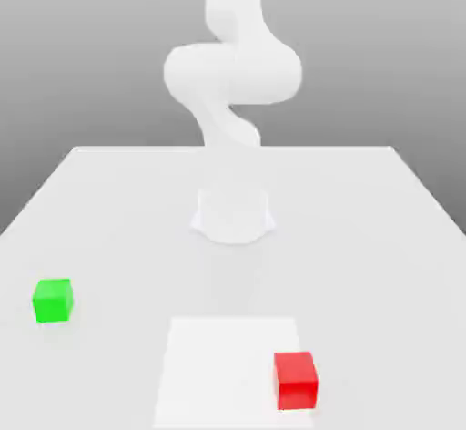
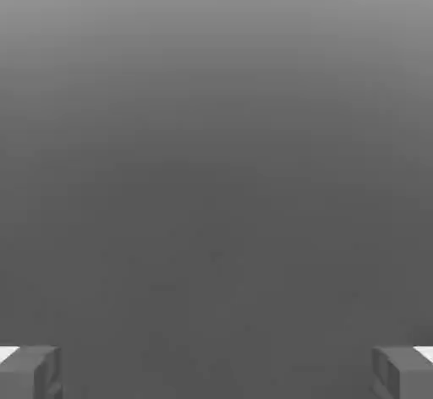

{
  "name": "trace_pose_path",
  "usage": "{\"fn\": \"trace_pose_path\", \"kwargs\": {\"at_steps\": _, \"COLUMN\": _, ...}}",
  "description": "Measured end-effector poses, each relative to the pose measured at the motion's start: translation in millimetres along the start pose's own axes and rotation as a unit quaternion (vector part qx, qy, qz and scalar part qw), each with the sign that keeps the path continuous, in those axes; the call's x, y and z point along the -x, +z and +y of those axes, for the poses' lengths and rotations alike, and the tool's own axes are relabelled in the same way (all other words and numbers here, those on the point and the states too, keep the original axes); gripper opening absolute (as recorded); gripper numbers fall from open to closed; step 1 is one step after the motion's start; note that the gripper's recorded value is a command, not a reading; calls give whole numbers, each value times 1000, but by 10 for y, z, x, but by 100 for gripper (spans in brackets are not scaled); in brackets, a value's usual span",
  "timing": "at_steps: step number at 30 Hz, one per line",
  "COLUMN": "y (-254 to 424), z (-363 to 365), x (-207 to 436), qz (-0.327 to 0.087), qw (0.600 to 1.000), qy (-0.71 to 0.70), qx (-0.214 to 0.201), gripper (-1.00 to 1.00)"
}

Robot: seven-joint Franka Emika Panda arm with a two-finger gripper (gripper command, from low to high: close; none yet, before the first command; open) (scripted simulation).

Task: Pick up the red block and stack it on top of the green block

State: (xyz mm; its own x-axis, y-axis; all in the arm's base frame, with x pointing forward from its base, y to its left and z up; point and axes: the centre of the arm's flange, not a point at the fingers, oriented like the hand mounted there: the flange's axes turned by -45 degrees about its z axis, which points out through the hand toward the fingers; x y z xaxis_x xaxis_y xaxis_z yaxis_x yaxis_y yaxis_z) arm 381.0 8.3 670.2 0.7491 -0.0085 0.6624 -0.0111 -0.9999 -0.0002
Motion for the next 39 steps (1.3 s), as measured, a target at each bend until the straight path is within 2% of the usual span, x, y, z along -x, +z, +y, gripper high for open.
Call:
{"fn": "trace_pose_path", "kwargs": {"at_steps": 11, "y": 2184, "z": -353, "x": 687, "qz": -167, "qw": 986, "qy": -16, "qx": 6, "gripper": 0}}
{"fn": "trace_pose_path", "kwargs": {"at_steps": 23, "y": 3804, "z": -713, "x": 2384, "qz": -340, "qw": 940, "qy": -31, "qx": -10, "gripper": 0}}
{"fn": "trace_pose_path", "kwargs": {"at_steps": 28, "y": 4269, "z": -732, "x": 2858, "qz": -354, "qw": 935, "qy": -31, "qx": -12, "gripper": 0}}
{"fn": "trace_pose_path", "kwargs": {"at_steps": 29, "y": 4343, "z": -732, "x": 2933, "qz": -354, "qw": 935, "qy": -31, "qx": -12, "gripper": -100}}
{"fn": "trace_pose_path", "kwargs": {"at_steps": 35, "y": 4379, "z": -734, "x": 2971, "qz": -354, "qw": 935, "qy": -31, "qx": -12, "gripper": -100}}
{"fn": "trace_pose_path", "kwargs": {"at_steps": 39, "y": 4141, "z": -734, "x": 2744, "qz": -354, "qw": 935, "qy": -31, "qx": -12, "gripper": -100}}
